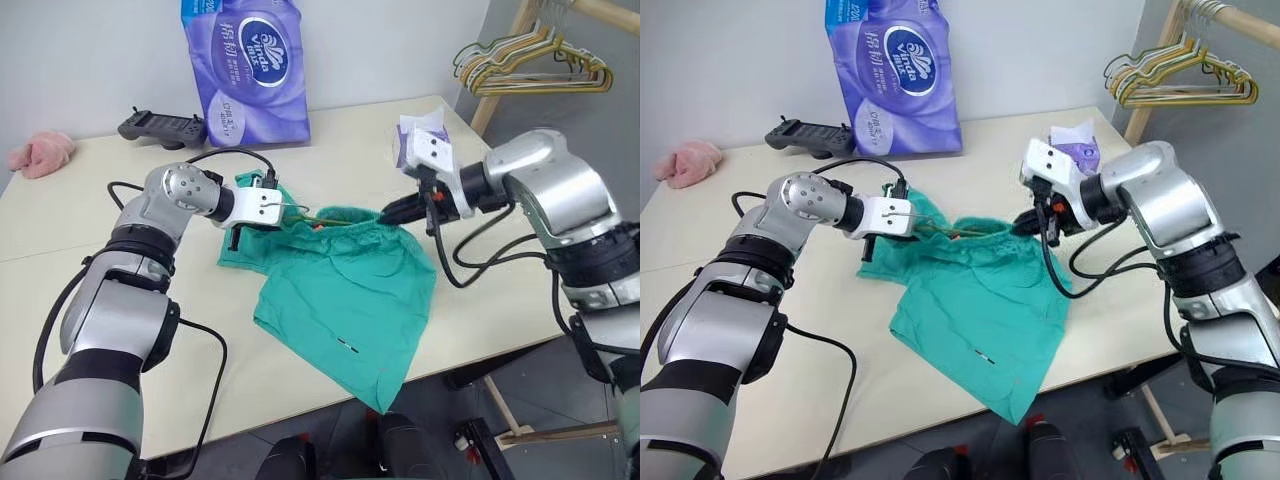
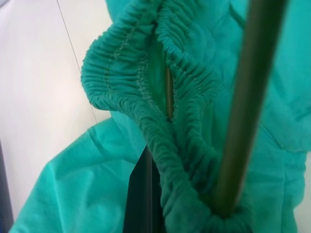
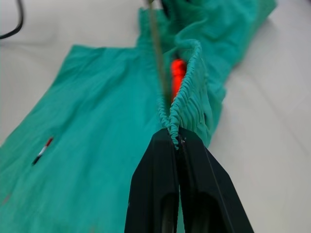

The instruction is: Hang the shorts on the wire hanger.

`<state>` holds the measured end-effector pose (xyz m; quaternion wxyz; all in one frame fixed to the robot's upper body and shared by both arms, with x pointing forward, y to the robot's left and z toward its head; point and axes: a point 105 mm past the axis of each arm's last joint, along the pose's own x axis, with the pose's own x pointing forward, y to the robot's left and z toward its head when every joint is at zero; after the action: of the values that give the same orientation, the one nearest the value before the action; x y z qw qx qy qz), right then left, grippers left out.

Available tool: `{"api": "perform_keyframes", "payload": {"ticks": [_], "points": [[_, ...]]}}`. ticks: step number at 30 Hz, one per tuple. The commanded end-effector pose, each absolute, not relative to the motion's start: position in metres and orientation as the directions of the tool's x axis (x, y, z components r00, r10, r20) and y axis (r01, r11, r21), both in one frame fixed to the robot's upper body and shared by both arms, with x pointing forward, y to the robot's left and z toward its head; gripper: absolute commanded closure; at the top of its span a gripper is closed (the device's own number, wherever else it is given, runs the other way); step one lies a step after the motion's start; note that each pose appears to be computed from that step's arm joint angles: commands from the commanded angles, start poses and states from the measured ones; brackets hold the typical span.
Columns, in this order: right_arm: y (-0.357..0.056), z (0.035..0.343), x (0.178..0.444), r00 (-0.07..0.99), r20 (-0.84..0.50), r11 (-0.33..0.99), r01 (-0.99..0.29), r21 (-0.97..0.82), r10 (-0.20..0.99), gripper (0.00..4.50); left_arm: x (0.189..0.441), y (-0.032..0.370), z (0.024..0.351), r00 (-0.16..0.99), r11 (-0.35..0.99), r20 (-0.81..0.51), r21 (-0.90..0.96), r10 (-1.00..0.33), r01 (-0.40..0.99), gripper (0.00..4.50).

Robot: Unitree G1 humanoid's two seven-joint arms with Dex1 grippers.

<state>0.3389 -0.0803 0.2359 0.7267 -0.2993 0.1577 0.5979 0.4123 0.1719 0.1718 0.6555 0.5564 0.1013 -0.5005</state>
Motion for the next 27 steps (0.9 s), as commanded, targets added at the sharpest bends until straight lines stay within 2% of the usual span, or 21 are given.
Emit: {"api": "perform_keyframes", "payload": {"ticks": [1,11,15,19,27], "points": [[-0.074,0.247,0.335,0.244,-0.569,0.087,-0.953,-0.289,0.786,4.47,0.417,0.172,0.19,0.528,-0.095,-0.644,0.679,-0.553,0.728,4.5],[-0.052,0.252,0.37,0.396,-0.485,0.203,-0.893,-0.401,0.779,4.47,0.419,0.16,0.194,0.525,-0.093,-0.62,0.693,-0.583,0.715,4.5],[-0.056,0.25,0.371,0.406,-0.49,0.204,-0.887,-0.414,0.772,4.47,0.418,0.163,0.192,0.523,-0.094,-0.623,0.691,-0.582,0.717,4.5],[-0.065,0.249,0.363,0.373,-0.52,0.16,-0.898,-0.41,0.768,3.45,0.417,0.166,0.19,0.521,-0.092,-0.626,0.686,-0.58,0.722,4.5],[-0.072,0.253,0.355,0.363,-0.537,0.139,-0.9,-0.412,0.762,0.61,0.417,0.166,0.189,0.525,-0.087,-0.625,0.686,-0.578,0.722,4.5]]}}
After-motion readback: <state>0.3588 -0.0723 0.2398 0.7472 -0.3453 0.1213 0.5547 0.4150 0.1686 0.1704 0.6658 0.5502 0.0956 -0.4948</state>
